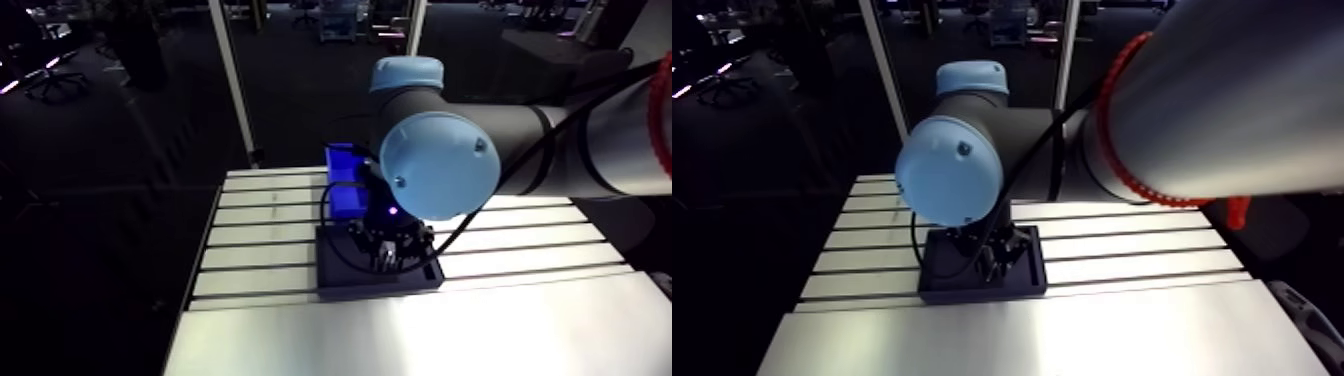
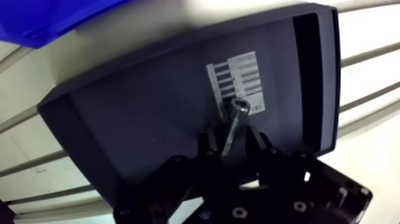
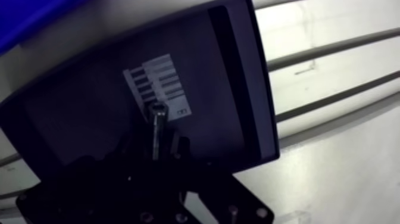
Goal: Pick up the M10 bolt from the tray and put it into the blue bin.
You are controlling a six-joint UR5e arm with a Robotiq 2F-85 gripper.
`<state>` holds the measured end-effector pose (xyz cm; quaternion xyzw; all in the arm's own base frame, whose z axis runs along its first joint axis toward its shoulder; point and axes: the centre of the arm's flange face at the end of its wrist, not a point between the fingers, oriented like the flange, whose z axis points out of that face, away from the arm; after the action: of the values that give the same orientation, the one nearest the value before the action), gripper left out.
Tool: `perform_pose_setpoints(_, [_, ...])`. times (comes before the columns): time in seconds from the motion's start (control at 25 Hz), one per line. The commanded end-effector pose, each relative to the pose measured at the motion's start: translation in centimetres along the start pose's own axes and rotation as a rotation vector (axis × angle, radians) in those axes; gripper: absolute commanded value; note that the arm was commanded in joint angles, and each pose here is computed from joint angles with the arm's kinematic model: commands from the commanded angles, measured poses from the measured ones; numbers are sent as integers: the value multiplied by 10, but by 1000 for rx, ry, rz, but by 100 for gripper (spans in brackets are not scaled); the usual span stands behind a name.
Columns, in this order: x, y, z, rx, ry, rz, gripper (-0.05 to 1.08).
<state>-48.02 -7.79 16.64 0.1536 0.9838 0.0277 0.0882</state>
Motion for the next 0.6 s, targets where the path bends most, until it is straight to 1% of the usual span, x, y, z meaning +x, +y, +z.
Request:
perform_pose_setpoints(0.04, [0, 1, 0, 0, -1, 3, 65])
perform_pose_setpoints(0.6, [-1, 0, 0, 0, 0, 3, 70])
